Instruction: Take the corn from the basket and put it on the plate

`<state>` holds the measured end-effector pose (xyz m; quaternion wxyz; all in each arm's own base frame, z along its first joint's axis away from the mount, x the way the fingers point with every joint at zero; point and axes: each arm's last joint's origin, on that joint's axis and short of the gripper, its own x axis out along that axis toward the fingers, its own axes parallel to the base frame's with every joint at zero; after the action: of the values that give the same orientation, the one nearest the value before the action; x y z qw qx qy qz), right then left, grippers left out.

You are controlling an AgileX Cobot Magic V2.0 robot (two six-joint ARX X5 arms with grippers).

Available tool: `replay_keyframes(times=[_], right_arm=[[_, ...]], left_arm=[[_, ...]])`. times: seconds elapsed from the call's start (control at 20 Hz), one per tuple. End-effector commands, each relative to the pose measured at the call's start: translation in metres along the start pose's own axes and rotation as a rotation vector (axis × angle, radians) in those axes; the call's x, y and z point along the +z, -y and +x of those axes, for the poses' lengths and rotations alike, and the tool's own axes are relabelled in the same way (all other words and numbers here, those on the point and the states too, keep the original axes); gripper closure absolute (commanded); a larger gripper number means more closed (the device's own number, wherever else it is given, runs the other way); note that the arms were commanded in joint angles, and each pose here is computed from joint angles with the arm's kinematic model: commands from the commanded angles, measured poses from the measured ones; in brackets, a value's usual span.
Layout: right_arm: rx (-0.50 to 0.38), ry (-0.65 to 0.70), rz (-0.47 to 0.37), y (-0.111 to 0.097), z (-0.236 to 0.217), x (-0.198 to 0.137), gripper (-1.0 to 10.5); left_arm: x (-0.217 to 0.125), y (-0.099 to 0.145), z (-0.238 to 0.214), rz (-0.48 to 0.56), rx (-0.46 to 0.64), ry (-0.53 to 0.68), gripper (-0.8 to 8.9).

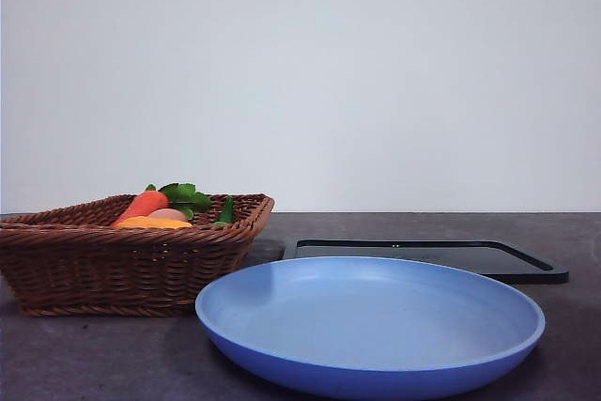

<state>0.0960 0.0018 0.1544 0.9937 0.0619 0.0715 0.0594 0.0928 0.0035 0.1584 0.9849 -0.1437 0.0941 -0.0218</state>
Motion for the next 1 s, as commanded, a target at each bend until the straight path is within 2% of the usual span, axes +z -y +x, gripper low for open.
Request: replay_keyframes(times=[0.05, 0.3, 0.45, 0.7, 1.0], right_arm=[[0.008, 0.029, 0.089, 0.0, 0.0, 0.002, 9.4], [0.035, 0.059, 0.236, -0.002, -0.002, 0.011, 9.4], [0.04, 0.078, 0.262, -0.004, -0.006, 0.02, 9.4], [0.046, 0.094, 0.276, -0.008, -0.016, 0.041, 9.4], [0.038, 0.047, 0.282, -0.014, -0.032, 0.077, 9.4]], left_arm=[[-0.006, -0.002, 0.001, -0.076, 0.0, -0.038, 8.09], [-0.005, 0.001, 0.001, -0.159, -0.08, -0.064, 8.09], [0.0, 0.004, -0.003, -0.203, -0.104, -0.071, 8.09], [0.022, 0.012, -0.013, -0.2, -0.121, -0.057, 8.09], [0.05, 0.023, -0.026, -0.198, -0.175, -0.09, 8.09]])
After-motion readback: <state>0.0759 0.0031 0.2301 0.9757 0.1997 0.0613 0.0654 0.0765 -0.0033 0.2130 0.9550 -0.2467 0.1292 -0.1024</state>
